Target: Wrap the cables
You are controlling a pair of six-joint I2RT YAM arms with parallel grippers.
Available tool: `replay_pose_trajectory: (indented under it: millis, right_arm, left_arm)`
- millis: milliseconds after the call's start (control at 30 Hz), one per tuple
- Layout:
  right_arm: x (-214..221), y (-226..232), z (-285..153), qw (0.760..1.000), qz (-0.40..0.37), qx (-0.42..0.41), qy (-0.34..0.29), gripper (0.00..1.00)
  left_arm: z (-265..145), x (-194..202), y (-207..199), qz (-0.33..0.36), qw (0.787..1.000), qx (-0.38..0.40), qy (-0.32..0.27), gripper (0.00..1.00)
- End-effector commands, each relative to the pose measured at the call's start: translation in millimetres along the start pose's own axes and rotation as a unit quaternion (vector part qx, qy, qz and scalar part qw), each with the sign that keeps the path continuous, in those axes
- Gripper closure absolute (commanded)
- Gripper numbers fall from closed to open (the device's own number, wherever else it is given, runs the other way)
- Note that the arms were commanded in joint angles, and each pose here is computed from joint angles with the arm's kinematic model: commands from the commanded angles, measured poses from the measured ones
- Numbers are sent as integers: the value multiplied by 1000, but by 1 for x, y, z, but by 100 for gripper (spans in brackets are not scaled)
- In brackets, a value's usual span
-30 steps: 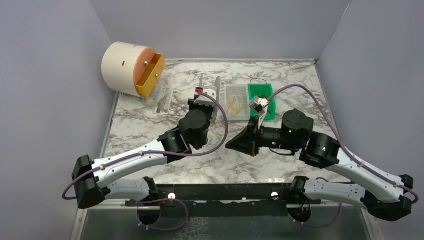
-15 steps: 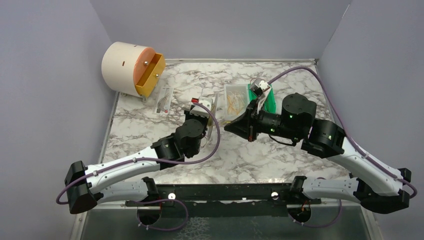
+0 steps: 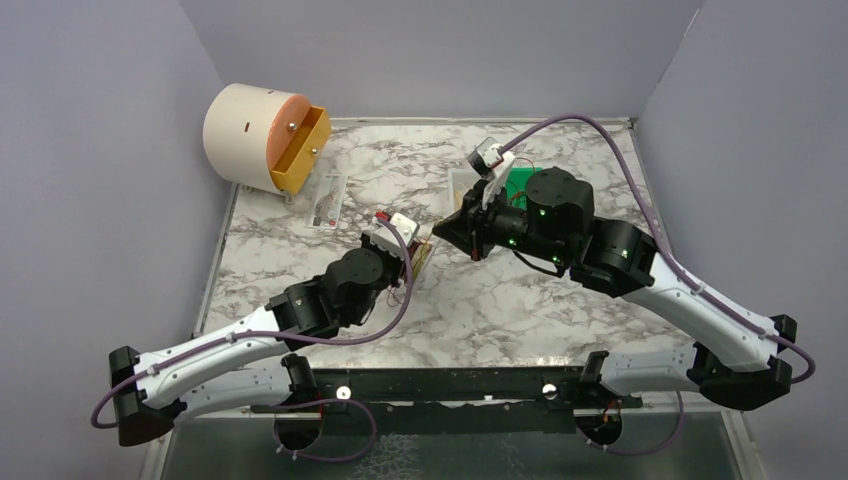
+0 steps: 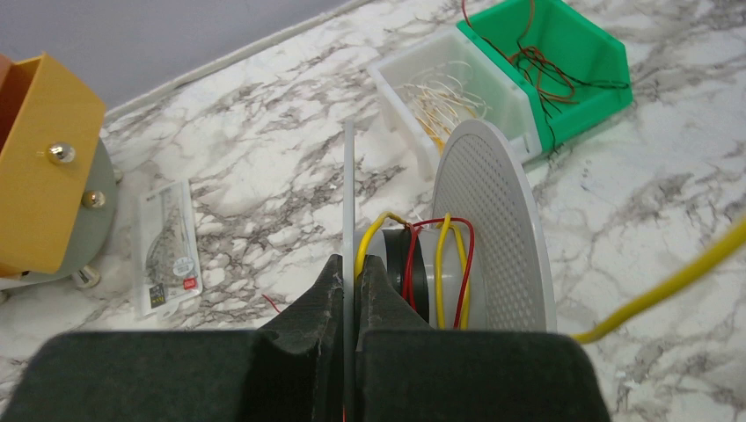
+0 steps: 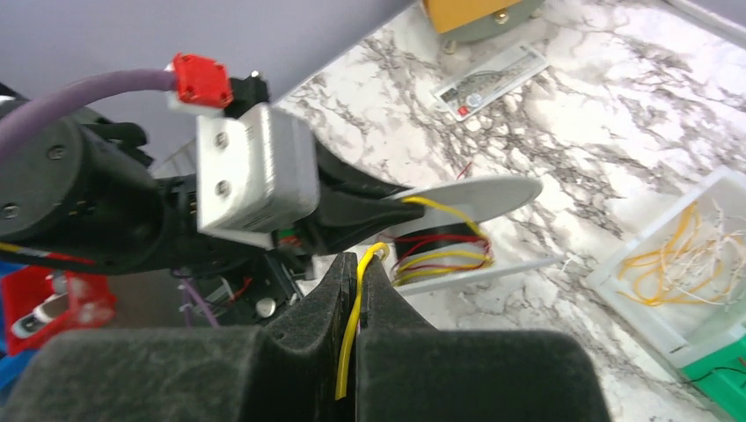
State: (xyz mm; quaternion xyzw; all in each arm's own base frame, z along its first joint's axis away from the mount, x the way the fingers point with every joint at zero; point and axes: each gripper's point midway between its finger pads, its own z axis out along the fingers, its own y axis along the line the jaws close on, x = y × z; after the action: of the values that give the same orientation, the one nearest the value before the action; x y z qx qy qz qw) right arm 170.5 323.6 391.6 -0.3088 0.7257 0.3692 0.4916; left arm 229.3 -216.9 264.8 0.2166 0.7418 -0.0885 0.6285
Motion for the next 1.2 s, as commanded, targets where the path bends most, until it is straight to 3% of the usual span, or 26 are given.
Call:
replay_pose_trajectory:
  millis: [0,200,533,867,1167]
  right_arm:
    - [-25,-13,7,998,-36,40,-43,99]
    - [-25,-36,12,997,-38,58,-45,99]
    - [17,-78,7,995,5,95,-24,99]
    - [88,-106,-4,991,75,113,7,99]
    - [141,-114,-4,987,131,93,27,99]
  left_arm:
    - [-23,-4,-22,-12,995,99,6,100]
    - [-44,3,-33,-21,986,165,4,100]
    - [-78,-16,-45,-56,966,250,-38,100]
    - [-104,-61,-35,-102,950,273,-111,100]
    - [-130,-112,-30,-149,921,305,-192,100]
